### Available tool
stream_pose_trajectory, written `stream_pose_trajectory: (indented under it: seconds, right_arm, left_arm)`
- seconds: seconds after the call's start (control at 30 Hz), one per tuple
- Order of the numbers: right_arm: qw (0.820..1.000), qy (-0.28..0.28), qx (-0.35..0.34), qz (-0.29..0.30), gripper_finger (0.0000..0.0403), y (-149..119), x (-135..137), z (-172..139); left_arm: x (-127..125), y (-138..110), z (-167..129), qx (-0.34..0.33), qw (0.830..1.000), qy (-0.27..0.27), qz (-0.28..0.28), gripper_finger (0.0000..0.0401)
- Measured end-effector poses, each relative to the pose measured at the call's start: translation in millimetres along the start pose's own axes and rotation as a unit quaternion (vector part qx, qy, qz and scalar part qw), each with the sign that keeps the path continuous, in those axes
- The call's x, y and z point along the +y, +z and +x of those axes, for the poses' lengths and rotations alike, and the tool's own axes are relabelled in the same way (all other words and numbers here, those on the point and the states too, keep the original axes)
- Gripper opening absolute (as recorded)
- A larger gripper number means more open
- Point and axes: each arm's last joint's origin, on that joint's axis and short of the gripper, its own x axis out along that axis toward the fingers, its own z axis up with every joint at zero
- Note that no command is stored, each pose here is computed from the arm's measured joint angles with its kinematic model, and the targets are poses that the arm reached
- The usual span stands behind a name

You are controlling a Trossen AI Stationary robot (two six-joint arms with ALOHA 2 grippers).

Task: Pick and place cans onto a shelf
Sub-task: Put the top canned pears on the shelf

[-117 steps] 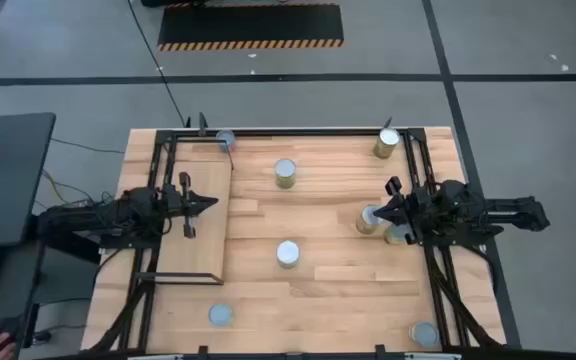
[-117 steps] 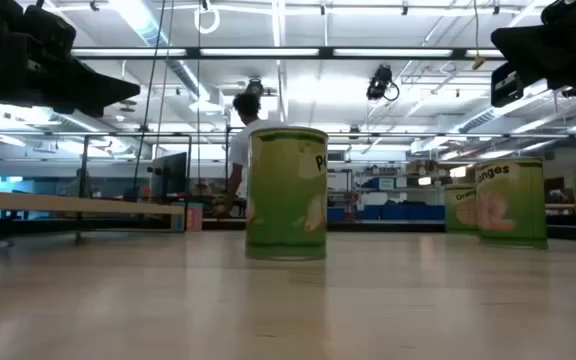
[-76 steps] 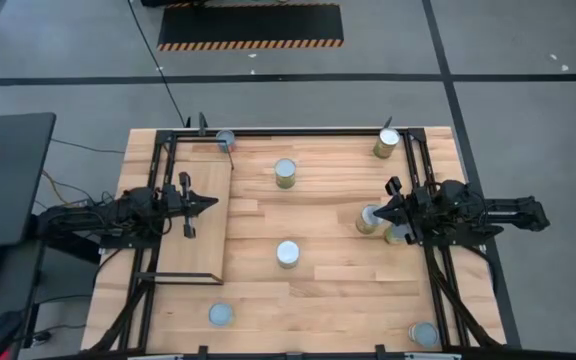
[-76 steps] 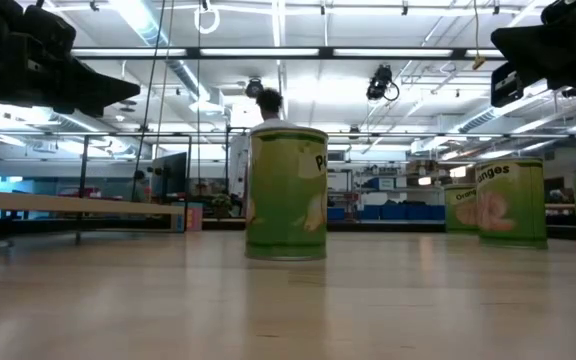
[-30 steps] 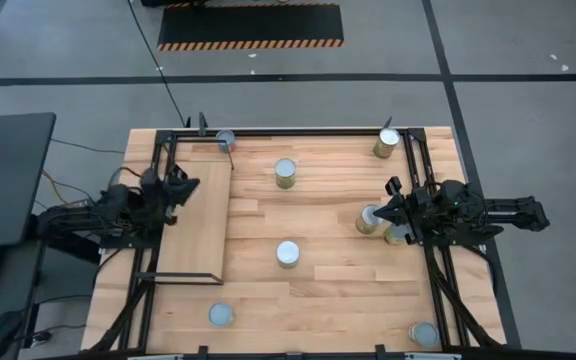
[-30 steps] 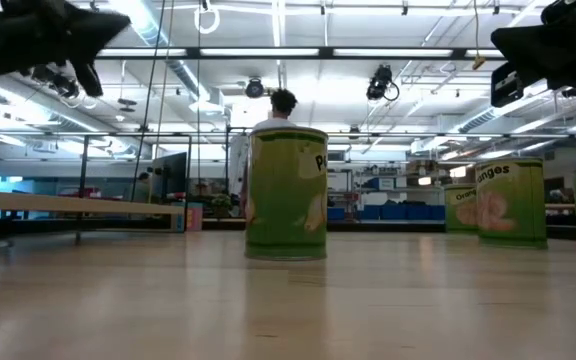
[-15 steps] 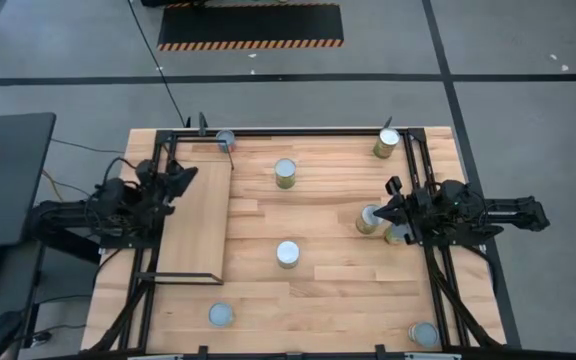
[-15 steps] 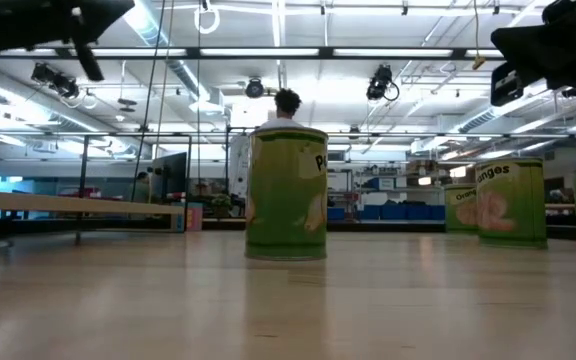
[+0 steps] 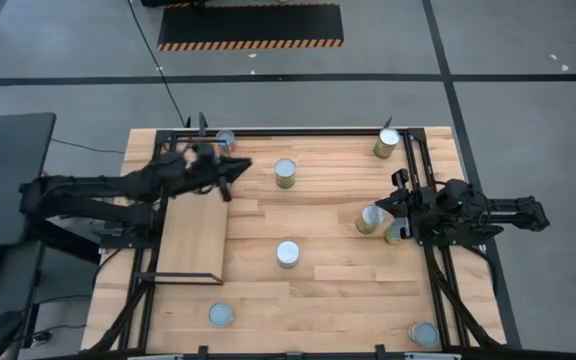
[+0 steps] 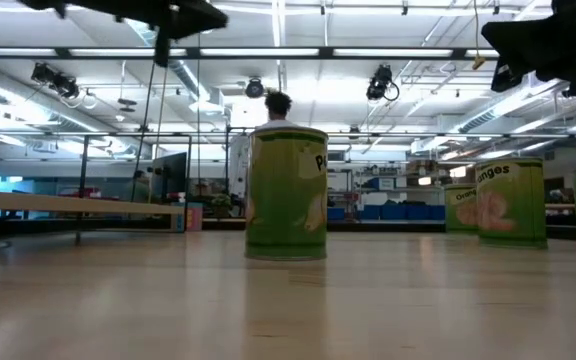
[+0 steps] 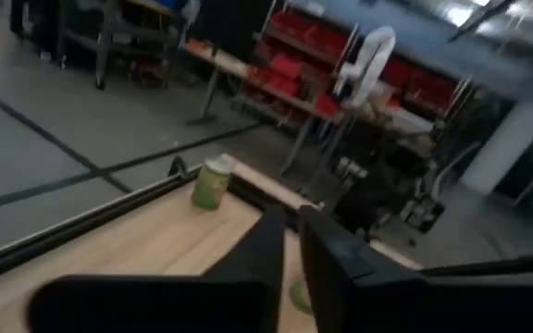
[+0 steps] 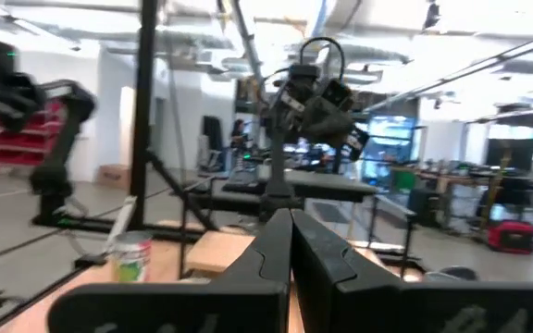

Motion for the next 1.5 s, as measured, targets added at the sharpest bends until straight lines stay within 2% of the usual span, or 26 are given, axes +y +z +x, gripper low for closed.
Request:
stream_pose_trajectory:
  seconds: [0.13, 0.3, 0.43, 0.53, 0.7, 0.9, 1.0, 1.17, 1.33, 1.5]
  right_arm:
    - [1.000, -0.017, -0.018, -0.002, 0.0013, 4, -1, 0]
    - [0.999, -0.019, -0.035, 0.005, 0.0013, 7, -2, 0]
    - [0.999, -0.019, -0.041, 0.024, 0.0013, 8, -2, 0]
    - [0.999, -0.019, -0.042, 0.028, 0.0013, 8, -2, 0]
    - [0.999, -0.019, -0.042, 0.026, 0.0013, 8, -2, 0]
    - [0.999, -0.020, -0.042, 0.014, 0.0013, 8, -2, 0]
    - [0.999, -0.021, -0.041, 0.013, 0.0013, 8, -2, 0]
    - [0.999, -0.021, -0.040, 0.011, 0.0013, 8, -2, 0]
    - [0.999, -0.020, -0.028, 0.009, 0.0013, 6, -1, 0]
    - [1.000, -0.019, -0.018, 0.011, 0.0013, 4, -1, 0]
  left_arm:
    - [10, 12, 33, 0.027, 0.999, -0.018, 0.015, 0.0124]
    - [26, 19, 72, 0.082, 0.994, -0.044, 0.049, 0.0232]
    - [33, 25, 100, 0.145, 0.984, -0.064, 0.077, 0.0310]
    - [37, 25, 120, 0.193, 0.973, -0.075, 0.105, 0.0348]
    - [41, 20, 145, 0.232, 0.959, -0.069, 0.149, 0.0355]
    - [54, -6, 165, 0.277, 0.945, -0.048, 0.167, 0.0349]
    - [59, -19, 170, 0.301, 0.932, -0.060, 0.194, 0.0349]
    - [65, -28, 173, 0.320, 0.922, -0.064, 0.210, 0.0352]
    - [83, -44, 177, 0.363, 0.908, -0.037, 0.207, 0.0354]
    - [90, -55, 182, 0.375, 0.896, -0.017, 0.239, 0.0355]
